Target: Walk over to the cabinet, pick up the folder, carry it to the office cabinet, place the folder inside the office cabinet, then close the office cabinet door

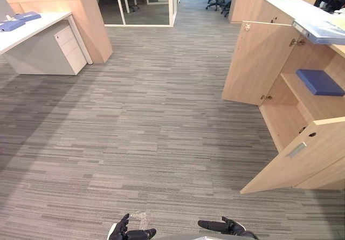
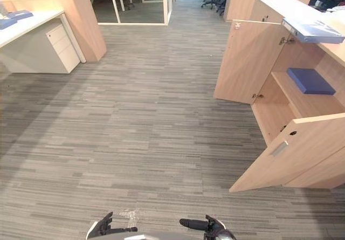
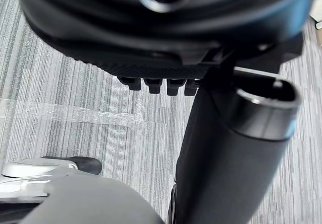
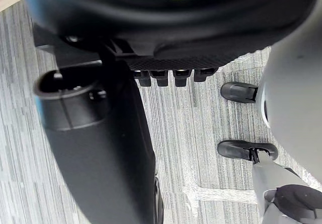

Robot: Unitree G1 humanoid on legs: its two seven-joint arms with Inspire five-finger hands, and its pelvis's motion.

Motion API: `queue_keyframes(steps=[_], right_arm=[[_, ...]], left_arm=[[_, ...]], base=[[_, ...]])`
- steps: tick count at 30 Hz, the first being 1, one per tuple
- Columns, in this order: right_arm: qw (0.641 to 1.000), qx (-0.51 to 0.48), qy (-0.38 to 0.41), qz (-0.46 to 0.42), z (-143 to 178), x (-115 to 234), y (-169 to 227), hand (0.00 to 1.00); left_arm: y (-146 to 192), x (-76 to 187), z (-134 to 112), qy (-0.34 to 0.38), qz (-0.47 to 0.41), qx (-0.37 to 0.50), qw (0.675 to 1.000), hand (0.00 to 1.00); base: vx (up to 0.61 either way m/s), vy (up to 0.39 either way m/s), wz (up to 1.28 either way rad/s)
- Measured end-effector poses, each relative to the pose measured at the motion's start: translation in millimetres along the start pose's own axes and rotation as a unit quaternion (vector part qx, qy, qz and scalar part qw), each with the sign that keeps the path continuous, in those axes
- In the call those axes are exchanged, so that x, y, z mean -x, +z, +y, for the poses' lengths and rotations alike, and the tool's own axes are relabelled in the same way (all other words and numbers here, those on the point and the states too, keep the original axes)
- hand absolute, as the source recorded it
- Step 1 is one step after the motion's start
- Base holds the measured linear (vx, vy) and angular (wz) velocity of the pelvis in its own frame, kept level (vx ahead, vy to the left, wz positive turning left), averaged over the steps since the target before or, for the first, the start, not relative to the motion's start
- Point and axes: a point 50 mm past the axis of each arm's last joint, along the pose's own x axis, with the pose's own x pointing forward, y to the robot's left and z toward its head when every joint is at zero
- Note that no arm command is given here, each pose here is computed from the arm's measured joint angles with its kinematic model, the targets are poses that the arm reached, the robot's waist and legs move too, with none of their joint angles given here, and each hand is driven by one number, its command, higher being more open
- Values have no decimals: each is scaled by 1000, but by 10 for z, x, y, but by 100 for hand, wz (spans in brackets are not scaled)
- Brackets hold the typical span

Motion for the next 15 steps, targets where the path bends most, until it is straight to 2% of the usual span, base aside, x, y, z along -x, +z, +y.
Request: queue_keyframes(steps=[5,11,15], right_arm=[[999,-40,-9,-4,-41,-3,33,100],[998,-54,-15,-20,-55,-12,172,100],[998,-43,-17,-39,-57,-15,296,100]], left_arm=[[39,-4,10,6,-8,12,1000,100],[216,5,-3,31,-52,105,993,100],[272,43,38,44,-75,141,986,100]], base=[[26,0,15],[-6,17,-17],[120,131,-6]])
